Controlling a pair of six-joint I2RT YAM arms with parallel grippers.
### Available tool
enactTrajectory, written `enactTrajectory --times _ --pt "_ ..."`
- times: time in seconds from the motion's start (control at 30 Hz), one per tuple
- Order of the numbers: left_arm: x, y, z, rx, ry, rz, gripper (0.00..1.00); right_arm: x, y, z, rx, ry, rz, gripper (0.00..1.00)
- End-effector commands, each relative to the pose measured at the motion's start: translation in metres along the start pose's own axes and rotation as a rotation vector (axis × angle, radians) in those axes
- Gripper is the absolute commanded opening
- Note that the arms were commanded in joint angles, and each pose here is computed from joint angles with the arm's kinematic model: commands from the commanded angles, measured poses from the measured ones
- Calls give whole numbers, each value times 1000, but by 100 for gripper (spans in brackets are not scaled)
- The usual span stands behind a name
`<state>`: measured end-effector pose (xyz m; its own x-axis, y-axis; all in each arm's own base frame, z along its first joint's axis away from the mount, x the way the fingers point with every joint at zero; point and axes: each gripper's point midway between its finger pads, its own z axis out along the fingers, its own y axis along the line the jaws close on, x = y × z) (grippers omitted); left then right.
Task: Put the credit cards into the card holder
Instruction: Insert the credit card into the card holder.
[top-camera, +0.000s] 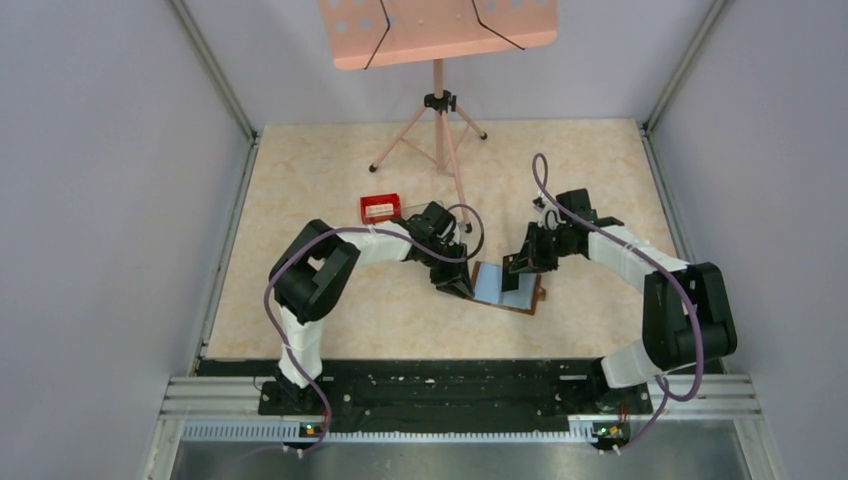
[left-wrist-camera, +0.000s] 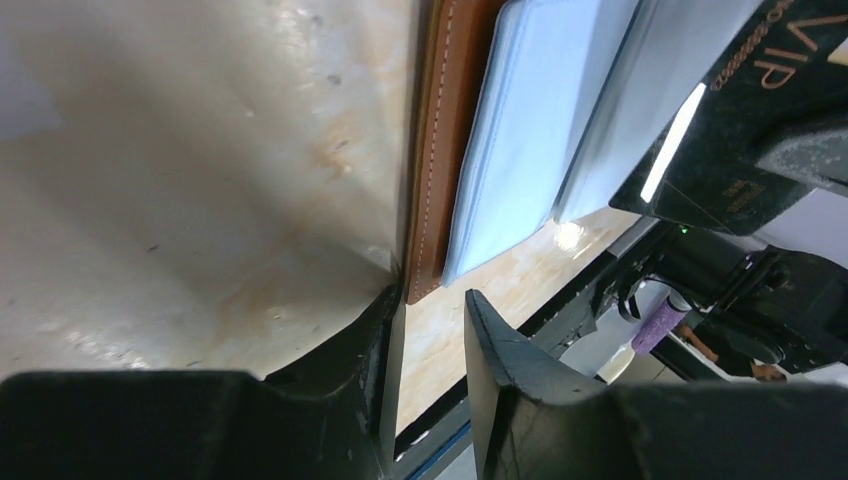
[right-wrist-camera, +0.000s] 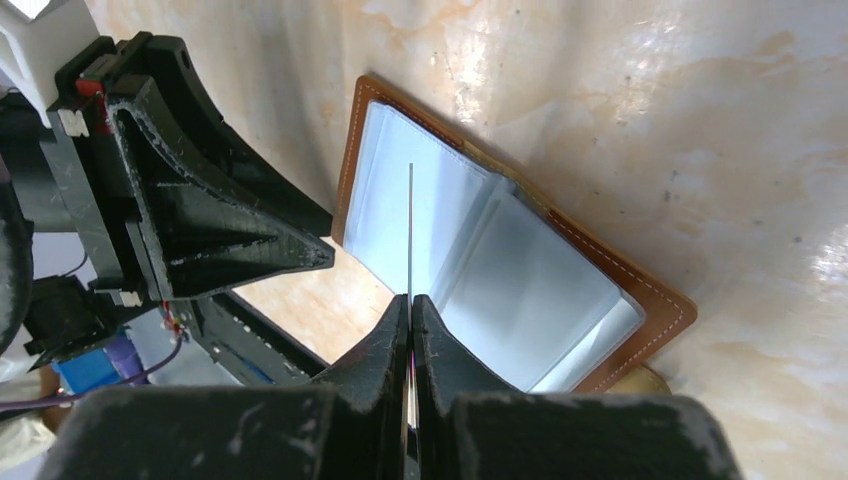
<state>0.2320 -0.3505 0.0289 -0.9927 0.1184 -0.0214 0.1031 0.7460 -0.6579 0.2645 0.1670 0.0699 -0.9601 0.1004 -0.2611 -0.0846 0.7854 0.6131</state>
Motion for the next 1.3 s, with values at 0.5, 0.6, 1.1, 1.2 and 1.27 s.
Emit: enactTrajectory --times 0.5,0.6,1.1,1.2,1.27 --pt "-9 -8 -25 -105 -11 126 34 -17 -24 4 111 -14 26 0" --pt "-7 -2 -25 -122 -1 124 34 -12 -30 6 131 10 37 0" --pt "-7 10 -13 -110 82 120 26 -12 -14 29 -29 85 64 0" --pt "-5 11 -12 -110 87 117 21 -17 -2 36 -102 115 73 0" --pt "-5 12 -12 -110 87 116 18 -17 3 39 -116 127 64 0"
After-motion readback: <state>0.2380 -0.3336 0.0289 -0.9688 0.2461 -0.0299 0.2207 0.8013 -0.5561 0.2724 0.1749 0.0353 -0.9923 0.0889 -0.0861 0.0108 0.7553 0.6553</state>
